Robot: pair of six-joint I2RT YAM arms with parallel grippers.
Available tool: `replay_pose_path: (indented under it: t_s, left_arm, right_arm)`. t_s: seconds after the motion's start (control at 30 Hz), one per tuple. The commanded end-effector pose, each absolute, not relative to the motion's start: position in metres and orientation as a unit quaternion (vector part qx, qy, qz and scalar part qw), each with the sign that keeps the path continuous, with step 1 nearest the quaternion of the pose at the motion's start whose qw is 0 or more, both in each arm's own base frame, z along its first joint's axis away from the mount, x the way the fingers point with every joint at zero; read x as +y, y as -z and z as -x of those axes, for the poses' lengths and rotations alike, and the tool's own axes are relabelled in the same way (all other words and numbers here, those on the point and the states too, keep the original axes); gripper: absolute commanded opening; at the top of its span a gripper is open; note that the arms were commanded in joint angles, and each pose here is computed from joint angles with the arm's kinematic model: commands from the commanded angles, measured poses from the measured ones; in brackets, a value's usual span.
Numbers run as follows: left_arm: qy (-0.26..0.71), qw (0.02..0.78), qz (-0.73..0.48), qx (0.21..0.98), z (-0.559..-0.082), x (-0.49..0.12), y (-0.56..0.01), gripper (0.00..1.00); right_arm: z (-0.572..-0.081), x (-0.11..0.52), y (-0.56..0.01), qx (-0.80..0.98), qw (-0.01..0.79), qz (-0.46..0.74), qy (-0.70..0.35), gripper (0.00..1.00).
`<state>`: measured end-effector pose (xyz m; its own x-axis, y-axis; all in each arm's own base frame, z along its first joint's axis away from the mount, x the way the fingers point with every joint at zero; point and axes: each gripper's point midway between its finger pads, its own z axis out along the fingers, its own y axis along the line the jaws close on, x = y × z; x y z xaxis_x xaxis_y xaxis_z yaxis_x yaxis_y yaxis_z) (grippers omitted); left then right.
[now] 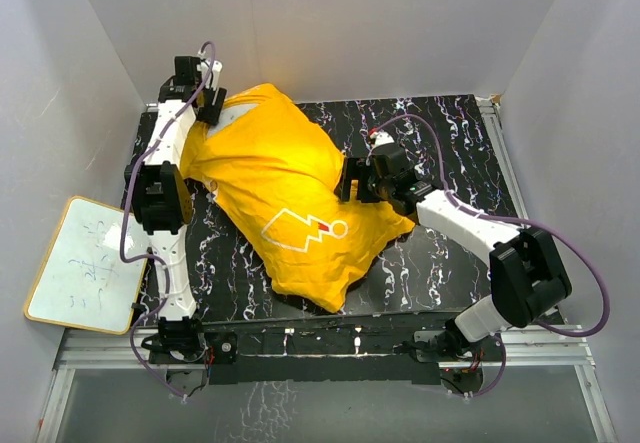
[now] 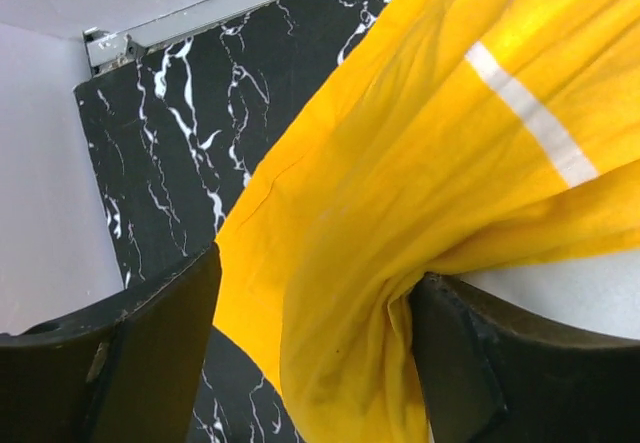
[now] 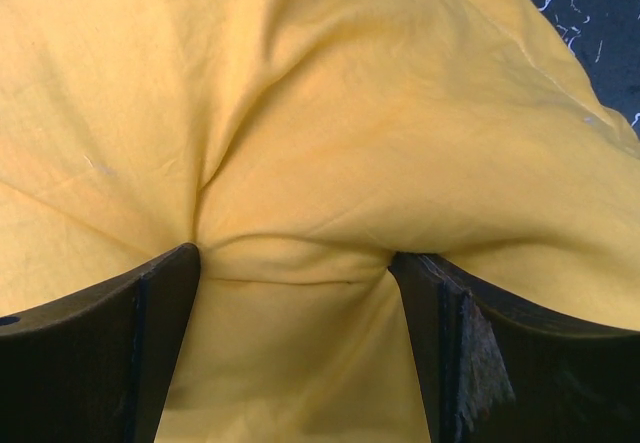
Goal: Remove the pillowcase from the pillow
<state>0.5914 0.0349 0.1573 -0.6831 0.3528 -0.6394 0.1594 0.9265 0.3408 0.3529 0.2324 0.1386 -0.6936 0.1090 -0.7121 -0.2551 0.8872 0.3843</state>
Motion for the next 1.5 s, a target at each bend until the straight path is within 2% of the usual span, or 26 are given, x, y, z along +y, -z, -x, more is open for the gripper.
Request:
replay_pose_path:
  t_s: [0.0,0.03,0.1,0.2,0.4,0.63,0.8,1.03,1.17,1.23,1.47]
  left_arm:
    - [-0.135,0.383,-0.161,0.900,-0.609,0.032,-0.148,0.61]
    - [-0.126,0.384,-0.164,0.900,-0.610,0.028,-0.146,0.50]
    - [-0.107,0.390,-0.166,0.899,-0.612,0.021,-0.145,0.22]
    - [-0.076,0.409,-0.159,0.896,-0.619,0.010,-0.159,0.00]
    - [0.009,0.504,-0.148,0.851,-0.626,-0.032,-0.253,0.00]
    - [0.035,0.604,-0.220,0.765,-0.586,-0.097,-0.371,0.00]
    - [0.048,0.667,-0.214,0.712,-0.556,-0.109,-0.445,0.00]
    - [0.069,0.722,-0.238,0.646,-0.506,-0.141,-0.517,0.00]
    - [0.092,0.749,-0.263,0.601,-0.465,-0.177,-0.558,0.00]
    - [0.104,0.763,-0.275,0.576,-0.441,-0.198,-0.579,0.00]
    - [0.134,0.790,-0.302,0.516,-0.370,-0.253,-0.619,0.00]
  right_arm:
    - [-0.323,0.237,-0.116,0.907,0.341,0.087,-0.232,0.83]
    - [-0.322,0.241,-0.115,0.907,0.338,0.092,-0.233,0.83]
    - [-0.318,0.251,-0.114,0.906,0.329,0.111,-0.240,0.82]
    - [-0.303,0.273,-0.114,0.897,0.322,0.155,-0.261,0.78]
    - [-0.260,0.310,-0.129,0.844,0.329,0.247,-0.345,0.76]
    - [-0.253,0.302,-0.192,0.776,0.435,0.273,-0.367,0.87]
    - [-0.215,0.303,-0.246,0.702,0.488,0.304,-0.421,0.88]
    - [-0.176,0.330,-0.184,0.720,0.430,0.343,-0.423,0.82]
    - [-0.194,0.345,-0.141,0.750,0.424,0.335,-0.382,0.77]
    - [-0.218,0.349,-0.135,0.758,0.451,0.316,-0.349,0.77]
    - [-0.312,0.375,-0.155,0.747,0.562,0.272,-0.230,0.85]
